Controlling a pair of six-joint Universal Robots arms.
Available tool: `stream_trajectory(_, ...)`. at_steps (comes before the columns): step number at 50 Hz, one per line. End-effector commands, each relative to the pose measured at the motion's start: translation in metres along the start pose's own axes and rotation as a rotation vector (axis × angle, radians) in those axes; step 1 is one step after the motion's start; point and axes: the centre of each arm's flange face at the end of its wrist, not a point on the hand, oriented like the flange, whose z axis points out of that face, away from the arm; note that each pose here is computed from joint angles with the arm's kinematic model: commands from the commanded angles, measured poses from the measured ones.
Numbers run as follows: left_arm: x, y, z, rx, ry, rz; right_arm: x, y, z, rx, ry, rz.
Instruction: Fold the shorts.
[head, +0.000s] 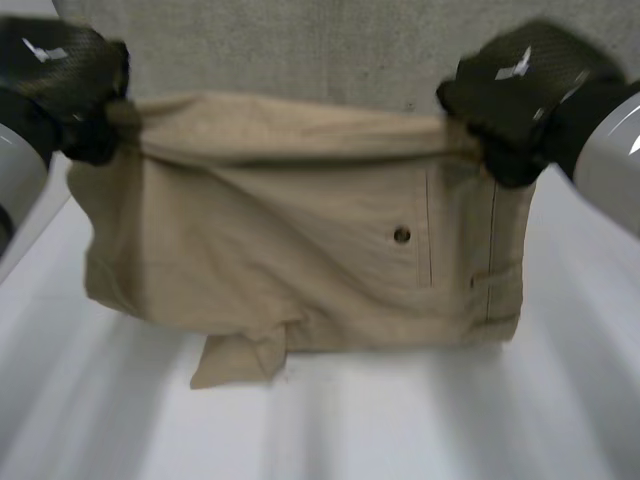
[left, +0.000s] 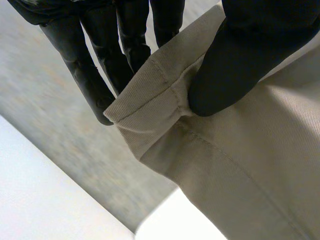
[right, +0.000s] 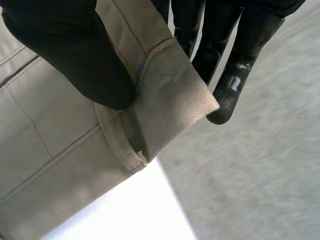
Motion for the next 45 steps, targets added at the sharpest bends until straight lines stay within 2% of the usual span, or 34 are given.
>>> stream_trajectory(1, 0.038, 0.062, 0.032, -0.201, 0.099, 0.033, -0.031, 0.038, 0.036, -0.146, -0.129, -0.027)
stream_trajectory(6, 0.058, 0.089, 0.064, -0.247, 0.12, 0.047, -0.041, 0.051, 0.062, -0.163, -0.137, -0.021)
stream_trajectory(11, 0.055, 0.064, 0.111, -0.064, 0.026, 0.049, -0.035, 0.049, 0.094, -0.091, -0.03, -0.022)
stream_trajectory(12, 0.053, 0.056, 0.118, -0.015, 0.002, 0.049, -0.027, 0.041, 0.105, -0.03, 0.04, -0.025)
stream_trajectory(13, 0.044, 0.031, 0.131, 0.11, -0.066, 0.054, -0.009, 0.02, 0.12, 0.103, 0.172, -0.019)
stream_trajectory(15, 0.037, 0.017, 0.137, 0.178, -0.113, 0.052, 0.007, 0.003, 0.126, 0.21, 0.27, -0.015)
stream_trajectory(16, 0.031, 0.003, 0.14, 0.244, -0.157, 0.052, 0.015, -0.007, 0.126, 0.264, 0.316, -0.015)
stream_trajectory(17, 0.014, -0.036, 0.144, 0.416, -0.297, 0.046, 0.03, -0.025, 0.125, 0.368, 0.406, -0.011)
stream_trajectory(21, -0.01, -0.082, 0.133, 0.592, -0.464, 0.017, 0.062, -0.063, 0.104, 0.555, 0.566, -0.007)
stream_trajectory(22, -0.019, -0.099, 0.123, 0.645, -0.512, -0.003, 0.062, -0.063, 0.104, 0.555, 0.566, -0.007)
stream_trajectory(24, -0.023, -0.111, 0.111, 0.674, -0.519, -0.018, 0.075, -0.08, 0.083, 0.628, 0.618, -0.006)
stream_trajectory(26, -0.022, -0.113, 0.105, 0.67, -0.508, -0.019, 0.073, -0.078, 0.082, 0.612, 0.604, -0.007)
stream_trajectory(31, -0.009, -0.091, 0.093, 0.595, -0.444, 0.002, 0.053, -0.054, 0.088, 0.481, 0.498, -0.008)
stream_trajectory(37, 0.015, -0.039, 0.077, 0.451, -0.339, 0.037, 0.014, -0.006, 0.095, 0.279, 0.333, -0.012)
stream_trajectory(39, 0.031, -0.007, 0.071, 0.361, -0.278, 0.053, -0.008, 0.021, 0.097, 0.192, 0.256, -0.012)
stream_trajectory(45, 0.071, 0.089, 0.044, 0.099, -0.115, 0.104, -0.039, 0.062, 0.101, 0.072, 0.156, 0.007)
